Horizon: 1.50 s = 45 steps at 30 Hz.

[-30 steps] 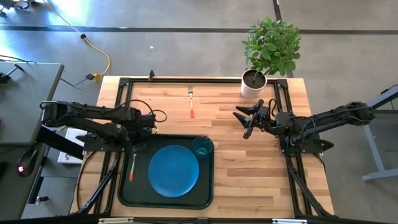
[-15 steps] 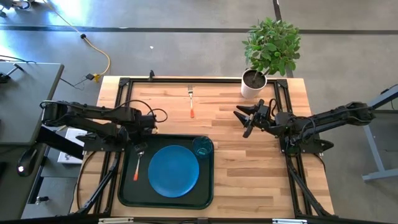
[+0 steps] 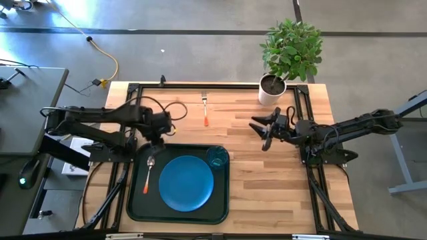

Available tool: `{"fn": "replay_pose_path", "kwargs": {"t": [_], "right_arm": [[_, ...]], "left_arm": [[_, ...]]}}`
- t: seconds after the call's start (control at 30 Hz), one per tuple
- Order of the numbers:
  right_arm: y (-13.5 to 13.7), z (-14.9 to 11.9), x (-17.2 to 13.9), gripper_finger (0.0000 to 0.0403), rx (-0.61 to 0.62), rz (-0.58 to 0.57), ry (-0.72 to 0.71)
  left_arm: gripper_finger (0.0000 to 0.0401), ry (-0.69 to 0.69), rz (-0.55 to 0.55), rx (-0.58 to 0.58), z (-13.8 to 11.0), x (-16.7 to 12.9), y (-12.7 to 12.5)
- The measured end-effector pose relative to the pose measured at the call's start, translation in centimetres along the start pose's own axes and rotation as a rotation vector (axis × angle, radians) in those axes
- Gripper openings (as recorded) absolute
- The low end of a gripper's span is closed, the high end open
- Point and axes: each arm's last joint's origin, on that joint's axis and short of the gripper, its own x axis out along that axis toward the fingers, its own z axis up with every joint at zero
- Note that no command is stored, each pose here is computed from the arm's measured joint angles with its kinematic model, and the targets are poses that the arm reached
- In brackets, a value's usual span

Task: Pick and place plate/cup/fork/spoon on tray
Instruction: Put the orange fork on the black tray to the left of the blue plate

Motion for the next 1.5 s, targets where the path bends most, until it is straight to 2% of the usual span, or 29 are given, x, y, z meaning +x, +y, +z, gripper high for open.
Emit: {"fn": "replay_pose_path", "kwargs": {"t": [0.1,0.17,0.37,0.57,0.83,1.03,1.2,1.3,1.4,1.5], "right_arm": [[0.3,0.4,0.0,0.0133,0.014,0.082,-0.032],[0.3,0.6,0.0,0.0133,0.02,0.093,-0.06],[0.1,0.0,0.4,0.0133,0.163,0.013,-0.025],[-0.8,-1.5,3.4,0.0133,0.233,-0.131,0.174],[-2.5,-0.4,10.9,0.0133,0.196,-0.319,0.375],[-3.8,1.2,18.3,0.0133,0.185,-0.37,0.532],[-4.9,1.2,24.3,0.0133,0.132,-0.425,0.661],[-5.5,0.9,27.3,0.0133,0.14,-0.408,0.712],[-6.1,0.4,29.9,0.0133,0.159,-0.41,0.751],[-6.6,-0.5,31.8,0.0133,0.176,-0.461,0.767]], "left_arm": [[0.0094,-0.172,0.081,0.038,1.1,-0.9,-0.4],[0.0094,-0.307,0.115,0.09,1.7,-1.2,-0.8],[0.0094,-0.562,0.131,0.198,2.1,-0.8,-1.1],[0.0094,-0.699,0.19,0.22,2.3,-1.4,0.1],[0.0094,-0.915,0.294,0.162,4.1,-3.0,2.5],[0.0094,-0.993,0.32,0.129,4.4,-3.9,3.3],[0.0094,-1.071,0.401,0.114,3.1,-5.7,3.5],[0.0094,-1.136,0.463,0.108,1.9,-7.2,3.6],[0.0094,-1.174,0.466,0.099,0.5,-8.2,3.7],[0.0094,-1.18,0.471,0.11,-0.5,-8.7,3.7]]}}
